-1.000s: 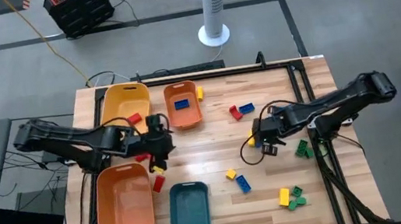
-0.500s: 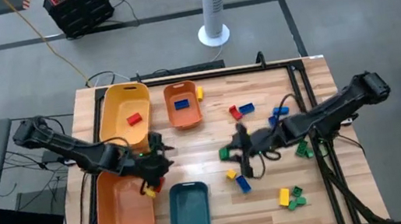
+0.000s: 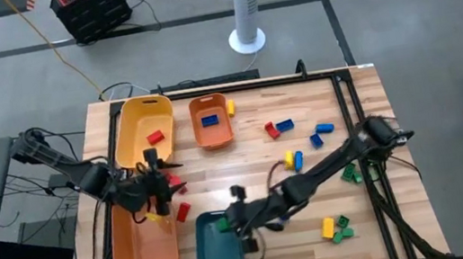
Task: Sort blocks
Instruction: Put the green game piece into the blue bin, then put the blue game piece into the top orange bin
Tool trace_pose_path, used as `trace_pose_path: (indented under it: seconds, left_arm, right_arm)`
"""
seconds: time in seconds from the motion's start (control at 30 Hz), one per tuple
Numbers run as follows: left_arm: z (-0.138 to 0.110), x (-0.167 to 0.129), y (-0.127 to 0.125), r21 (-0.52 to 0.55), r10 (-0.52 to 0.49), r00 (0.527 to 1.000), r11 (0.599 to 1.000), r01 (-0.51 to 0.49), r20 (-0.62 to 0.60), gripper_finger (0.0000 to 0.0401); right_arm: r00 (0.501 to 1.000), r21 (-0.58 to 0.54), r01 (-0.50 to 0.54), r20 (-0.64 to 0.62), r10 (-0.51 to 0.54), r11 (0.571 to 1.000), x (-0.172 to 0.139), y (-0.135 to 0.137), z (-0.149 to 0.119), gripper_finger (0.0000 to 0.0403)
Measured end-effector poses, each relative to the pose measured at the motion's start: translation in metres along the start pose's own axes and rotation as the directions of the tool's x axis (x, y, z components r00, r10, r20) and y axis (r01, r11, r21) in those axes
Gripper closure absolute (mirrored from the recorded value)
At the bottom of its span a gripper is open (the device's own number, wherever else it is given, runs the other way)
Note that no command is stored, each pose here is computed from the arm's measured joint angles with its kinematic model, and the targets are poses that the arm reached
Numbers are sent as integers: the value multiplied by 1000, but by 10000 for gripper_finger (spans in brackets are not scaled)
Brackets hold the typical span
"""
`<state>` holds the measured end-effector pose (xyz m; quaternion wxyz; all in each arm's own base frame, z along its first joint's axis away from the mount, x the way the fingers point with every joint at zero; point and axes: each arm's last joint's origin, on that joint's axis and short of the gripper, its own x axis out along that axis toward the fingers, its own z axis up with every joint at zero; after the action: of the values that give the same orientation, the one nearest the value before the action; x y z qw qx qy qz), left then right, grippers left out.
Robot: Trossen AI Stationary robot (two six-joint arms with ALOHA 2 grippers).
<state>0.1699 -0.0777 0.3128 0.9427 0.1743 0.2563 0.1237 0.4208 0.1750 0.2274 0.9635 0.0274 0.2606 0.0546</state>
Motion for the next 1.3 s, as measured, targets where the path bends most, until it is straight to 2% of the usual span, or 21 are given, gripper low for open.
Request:
trace_pose_path:
  seconds: [0.17,0.37,0.53,0.73,1.07,1.2,1.3]
  left_arm:
    - [0,0,1,21,3,1000,1000,-3,1,170]
    - [0,0,-1,17,-20,1000,1000,20,0,170]
    - [0,-3,-4,21,-38,999,999,38,10,170]
    - [0,-3,-5,40,-63,998,997,62,8,170]
    - [-3,-7,-2,93,-101,995,990,101,-12,170]
    - [-4,-8,-1,110,-109,994,988,110,-12,170]
    - [-4,-9,-1,109,-123,992,986,124,-12,170]
  right_arm:
    - [996,17,13,-93,-11,1000,41,16,-1,264]
    - [983,33,28,-183,-22,999,75,34,-2,264]
    - [975,58,48,-219,-34,997,90,39,4,264]
    - [947,68,92,-315,-66,993,108,39,-14,256]
    - [937,122,123,-341,-75,985,102,35,-9,156]
    - [929,100,138,-357,-94,985,79,34,10,150]
    - [883,50,259,-418,-215,965,42,36,21,149]
